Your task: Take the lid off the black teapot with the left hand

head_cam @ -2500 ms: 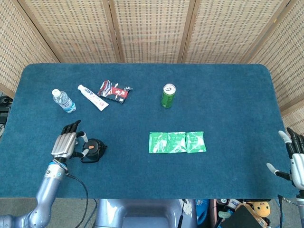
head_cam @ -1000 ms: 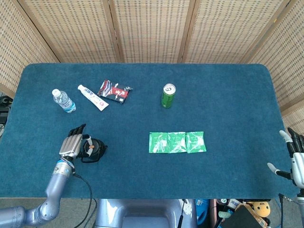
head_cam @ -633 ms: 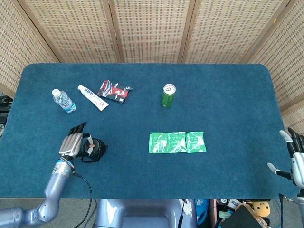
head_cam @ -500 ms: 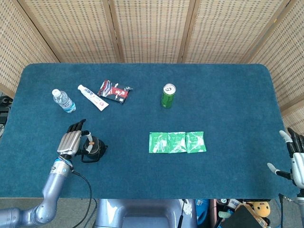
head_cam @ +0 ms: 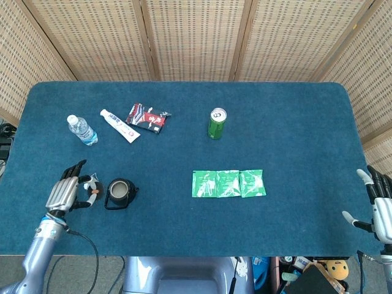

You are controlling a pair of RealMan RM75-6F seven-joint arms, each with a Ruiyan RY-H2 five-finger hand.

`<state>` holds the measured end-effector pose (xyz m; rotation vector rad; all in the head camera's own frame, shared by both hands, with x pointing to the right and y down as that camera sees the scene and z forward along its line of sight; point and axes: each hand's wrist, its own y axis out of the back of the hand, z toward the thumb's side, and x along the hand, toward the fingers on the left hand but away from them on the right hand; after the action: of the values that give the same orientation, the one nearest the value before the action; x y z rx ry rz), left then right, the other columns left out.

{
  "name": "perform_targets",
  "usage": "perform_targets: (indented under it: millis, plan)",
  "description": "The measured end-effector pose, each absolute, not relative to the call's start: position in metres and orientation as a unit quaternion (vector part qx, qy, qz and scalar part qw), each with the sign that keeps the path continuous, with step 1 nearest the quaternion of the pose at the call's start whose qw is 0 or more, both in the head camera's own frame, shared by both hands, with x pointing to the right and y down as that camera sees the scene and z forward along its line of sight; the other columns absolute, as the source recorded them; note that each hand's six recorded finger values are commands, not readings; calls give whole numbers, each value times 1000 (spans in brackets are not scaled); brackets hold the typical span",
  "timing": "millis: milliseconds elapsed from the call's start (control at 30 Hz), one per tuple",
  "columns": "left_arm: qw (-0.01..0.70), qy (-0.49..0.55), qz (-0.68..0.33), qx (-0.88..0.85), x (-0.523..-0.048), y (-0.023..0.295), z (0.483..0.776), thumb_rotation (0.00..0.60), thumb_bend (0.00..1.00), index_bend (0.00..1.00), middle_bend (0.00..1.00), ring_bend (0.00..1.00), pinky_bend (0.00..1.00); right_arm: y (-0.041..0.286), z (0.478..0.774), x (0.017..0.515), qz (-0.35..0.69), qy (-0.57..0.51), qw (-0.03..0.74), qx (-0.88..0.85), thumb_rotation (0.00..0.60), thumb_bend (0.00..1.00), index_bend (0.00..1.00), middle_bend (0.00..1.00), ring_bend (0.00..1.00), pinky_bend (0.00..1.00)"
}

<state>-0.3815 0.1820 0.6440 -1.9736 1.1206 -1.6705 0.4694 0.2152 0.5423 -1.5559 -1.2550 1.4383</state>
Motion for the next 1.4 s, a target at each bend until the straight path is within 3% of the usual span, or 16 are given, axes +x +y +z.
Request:
perform_targets:
  millis: [233,500,600,667,733,800,967,1200,1400]
  plan:
    - [153,402,-608,-667,-424,205,654,600,409,582,0,0,0,217,545,466,552,-474,334,-599,600,0,0,0,0,0]
    - [142,383,-612,-677,-424,210,680,600,409,574,0,0,0,216,546,467,555,-474,331,-598,600,0,0,0,0,0]
    - [135,374,-613,-682,-421,211,687,600,406,418,0,0,0,216,547,468,556,-475,329,-597,600,0,0,0,0,0]
    - [135,370,-614,-684,-421,211,689,600,356,227,0,0,0,216,547,469,556,-476,329,-597,600,0,0,0,0,0]
    - [135,368,-613,-686,-420,211,690,600,308,100,0,0,0,216,547,469,556,-476,328,-597,600,0,0,0,0,0]
    - [137,369,-608,-689,-419,210,688,600,288,27,0,0,0,216,546,468,555,-476,329,-597,600,0,0,0,0,0]
    - [161,390,-582,-695,-418,201,668,600,280,0,0,0,0,216,545,468,553,-478,330,-597,600,0,0,0,0,0]
    - [259,438,-540,-670,-434,181,604,600,258,0,0,0,0,216,544,467,552,-478,333,-597,600,0,0,0,0,0]
    - [329,466,-536,-623,-452,186,567,600,244,0,0,0,0,216,543,467,552,-478,336,-595,600,0,0,0,0,0]
